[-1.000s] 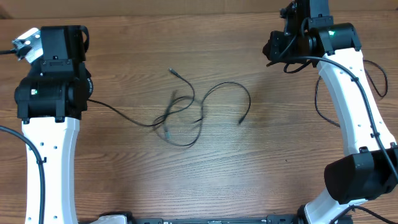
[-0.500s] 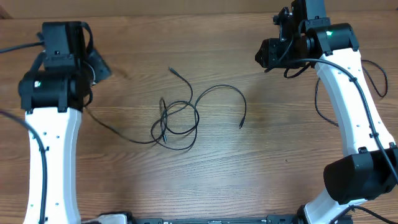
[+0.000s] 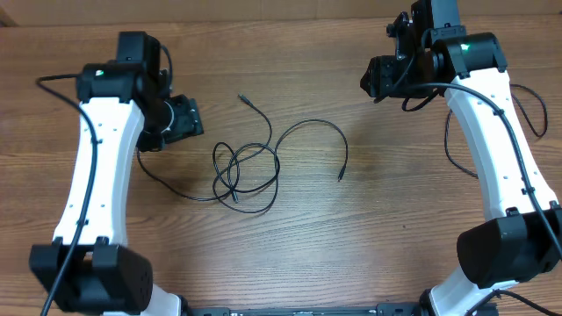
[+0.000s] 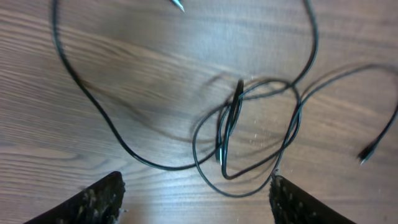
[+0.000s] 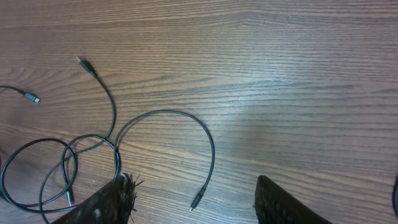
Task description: Untangle cables
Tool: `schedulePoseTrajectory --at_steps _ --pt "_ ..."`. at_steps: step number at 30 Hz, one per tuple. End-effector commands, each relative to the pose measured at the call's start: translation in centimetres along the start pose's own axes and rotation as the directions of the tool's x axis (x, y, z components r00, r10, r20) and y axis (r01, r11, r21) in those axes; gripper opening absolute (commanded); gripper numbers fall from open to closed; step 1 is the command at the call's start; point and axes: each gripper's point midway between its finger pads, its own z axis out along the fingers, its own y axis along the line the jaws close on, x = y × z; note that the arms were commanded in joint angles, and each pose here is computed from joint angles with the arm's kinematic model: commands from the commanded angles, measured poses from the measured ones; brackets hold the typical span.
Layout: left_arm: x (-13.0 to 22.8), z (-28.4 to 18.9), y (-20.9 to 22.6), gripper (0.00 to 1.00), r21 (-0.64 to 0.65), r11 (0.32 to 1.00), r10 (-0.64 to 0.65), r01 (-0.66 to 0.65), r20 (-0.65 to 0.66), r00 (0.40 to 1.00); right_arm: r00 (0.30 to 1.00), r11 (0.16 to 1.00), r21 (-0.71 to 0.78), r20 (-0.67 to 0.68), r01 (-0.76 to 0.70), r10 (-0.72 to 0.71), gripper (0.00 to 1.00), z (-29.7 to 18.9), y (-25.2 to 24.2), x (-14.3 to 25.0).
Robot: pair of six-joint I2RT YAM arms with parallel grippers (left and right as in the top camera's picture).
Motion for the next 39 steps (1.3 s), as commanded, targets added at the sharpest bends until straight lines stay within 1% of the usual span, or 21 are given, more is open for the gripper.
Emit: schedulePoseTrajectory --at_steps 1,4,7,15,17,18,22,23,27,30,32,34,37,38,39 --pt "0.4 1.7 -1.4 0.78 0.020 0.999 0.046 -0.045 -0.068 0.997 1.000 1.000 0.009 0.003 0.006 -0.006 0.61 0.0 -0.1 -0.1" --pt "1.0 3.6 -2.4 0.80 0.029 0.998 0.067 -0.064 -0.128 0.989 1.000 1.000 0.009 0.001 0.005 -0.005 0.61 0.0 -0.1 0.0" --pt "1.6 5.8 -3.2 0.78 0.027 0.997 0.082 -0.078 -0.197 0.977 1.000 1.000 0.009 -0.002 0.005 -0.005 0.61 0.0 -0.1 0.1" --pt "3.2 11.6 -3.4 0.63 -0.025 0.994 0.087 -0.103 -0.355 0.931 1.000 1.000 0.011 -0.007 0.004 -0.004 0.61 0.0 -0.1 0.2" --pt "3.1 12.7 -3.8 0.55 -0.010 0.995 0.088 -0.099 -0.365 0.927 1.000 1.000 0.011 -0.007 0.004 -0.004 0.61 0.0 -0.1 0.2" --pt "3.0 13.0 -4.2 0.50 0.009 0.996 0.089 -0.093 -0.367 0.926 1.000 1.000 0.010 -0.006 0.004 -0.004 0.61 0.0 -0.1 0.2" --pt "1.9 13.0 -6.4 0.10 0.133 0.986 0.141 -0.104 -0.316 0.938 1.000 1.000 0.010 -0.007 0.004 -0.004 0.61 0.0 -0.1 0.2" --pt "1.4 12.7 -6.9 0.04 0.148 0.983 0.146 -0.105 -0.297 0.944 1.000 1.000 0.011 -0.007 0.004 -0.004 0.61 0.0 -0.1 0.2" --pt "-0.9 10.5 -8.2 0.04 0.175 0.976 0.167 -0.129 -0.220 0.961 1.000 1.000 0.011 -0.007 0.004 -0.004 0.61 0.0 -0.1 0.2" --pt "-3.0 7.3 -9.8 0.04 0.214 0.961 0.209 -0.178 -0.132 0.969 1.000 1.000 0.022 -0.006 0.004 -0.004 0.61 0.0 -0.3 0.2" --pt "-4.5 4.3 -11.8 0.04 0.279 0.932 0.255 -0.233 -0.044 0.966 1.000 1.000 0.030 -0.005 0.004 -0.004 0.61 0.0 -0.4 0.2" --pt "-5.9 0.4 -14.4 0.04 0.366 0.883 0.290 -0.295 0.069 0.955 1.000 0.999 0.043 -0.005 0.004 -0.003 0.61 0.0 -0.7 0.2" --pt "-7.4 -6.4 -18.0 0.04 0.481 0.783 0.307 -0.396 0.254 0.917 1.000 0.999 0.045 -0.006 0.003 -0.003 0.62 0.0 -0.7 0.2" --pt "-7.7 -8.8 -18.9 0.04 0.504 0.748 0.306 -0.432 0.316 0.898 1.000 0.999 0.044 -0.006 0.003 -0.003 0.65 0.0 -0.7 0.2" --pt "-7.9 -11.1 -19.6 0.04 0.520 0.716 0.300 -0.465 0.372 0.878 1.000 0.999 0.044 -0.007 0.003 -0.003 0.66 0.0 -0.7 0.2"
